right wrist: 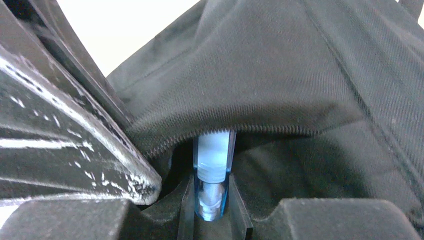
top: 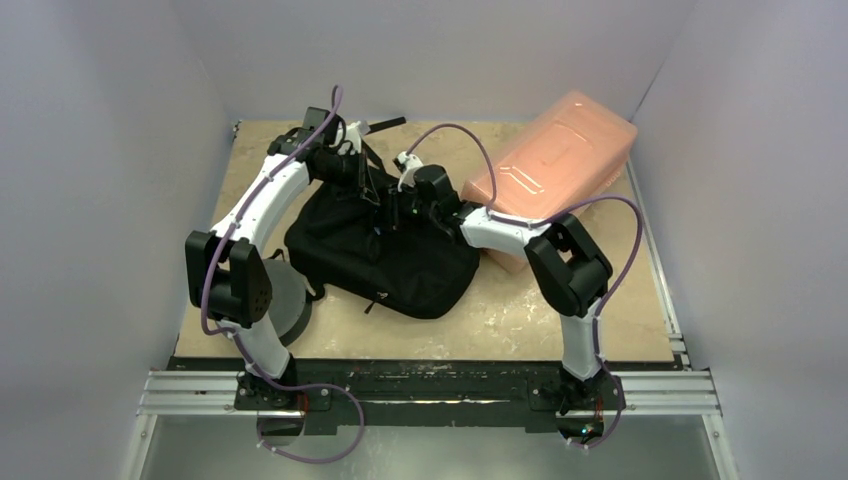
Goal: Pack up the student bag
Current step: Place the stationery in the student bag.
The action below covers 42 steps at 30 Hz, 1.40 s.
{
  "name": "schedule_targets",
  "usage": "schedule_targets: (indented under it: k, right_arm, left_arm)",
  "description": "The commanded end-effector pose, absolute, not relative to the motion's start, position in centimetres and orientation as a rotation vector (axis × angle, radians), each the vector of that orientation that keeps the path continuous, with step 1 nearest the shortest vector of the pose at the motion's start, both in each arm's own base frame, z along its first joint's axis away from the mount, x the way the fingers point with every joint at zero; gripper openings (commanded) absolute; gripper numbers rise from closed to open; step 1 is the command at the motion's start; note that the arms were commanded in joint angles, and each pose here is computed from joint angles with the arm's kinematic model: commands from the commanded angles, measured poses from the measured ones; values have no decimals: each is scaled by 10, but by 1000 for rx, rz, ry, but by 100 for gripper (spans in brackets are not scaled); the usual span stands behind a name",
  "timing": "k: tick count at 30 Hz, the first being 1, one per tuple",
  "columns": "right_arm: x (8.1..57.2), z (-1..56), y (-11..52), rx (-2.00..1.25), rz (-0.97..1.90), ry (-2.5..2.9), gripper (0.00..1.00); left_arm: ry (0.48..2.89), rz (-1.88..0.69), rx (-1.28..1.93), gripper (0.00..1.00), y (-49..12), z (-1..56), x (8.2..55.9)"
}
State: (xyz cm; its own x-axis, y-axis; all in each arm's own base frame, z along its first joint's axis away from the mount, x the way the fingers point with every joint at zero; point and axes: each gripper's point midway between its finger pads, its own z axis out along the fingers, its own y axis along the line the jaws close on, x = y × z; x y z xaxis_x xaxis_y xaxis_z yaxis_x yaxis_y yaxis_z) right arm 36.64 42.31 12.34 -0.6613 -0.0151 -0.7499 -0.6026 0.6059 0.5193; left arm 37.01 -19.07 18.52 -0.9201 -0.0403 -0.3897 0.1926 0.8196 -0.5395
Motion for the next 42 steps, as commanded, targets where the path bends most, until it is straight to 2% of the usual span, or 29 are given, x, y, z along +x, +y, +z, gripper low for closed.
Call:
schedule_targets:
  k: [1, 7, 9, 12, 18, 19, 20, 22, 24, 35, 42]
  right_arm:
    - [384, 191, 450, -449, 1199, 1822, 4]
    - [399, 217, 433, -216, 1222, 1639, 7]
    - [405, 223, 425, -173, 1187, 1599, 12]
    - [418, 225, 419, -122, 1129, 1578, 13]
    - [423, 211, 439, -163, 1143, 1631, 21]
    - [420, 204, 441, -179, 1131, 1657, 24]
    - [418, 196, 439, -180, 1108, 1690, 32]
    - [414, 185, 431, -175, 1069, 1744, 41]
    - [408, 182, 423, -190, 1035, 1775, 46]
    - [374, 172, 378, -254, 855, 1971, 57]
    - [349, 175, 345, -280, 758, 2038, 57]
  left_arm:
    - [2472, -992, 244, 0, -220, 231, 358]
    - [2476, -967, 246, 0, -218, 231, 358]
    - [2473, -974, 249, 0, -219, 232, 357]
    - [2463, -974, 253, 0, -219, 236, 357]
    - [2466, -961, 253, 0, -217, 236, 356]
    - [2466, -960, 255, 0, -217, 236, 356]
    - [2467, -958, 254, 0, -217, 236, 356]
    - [2472, -947, 249, 0, -216, 234, 357]
    - [2479, -945, 242, 0, -215, 233, 358]
    - [2499, -924, 223, 0, -212, 227, 360]
    - [2500, -928, 224, 0, -212, 227, 360]
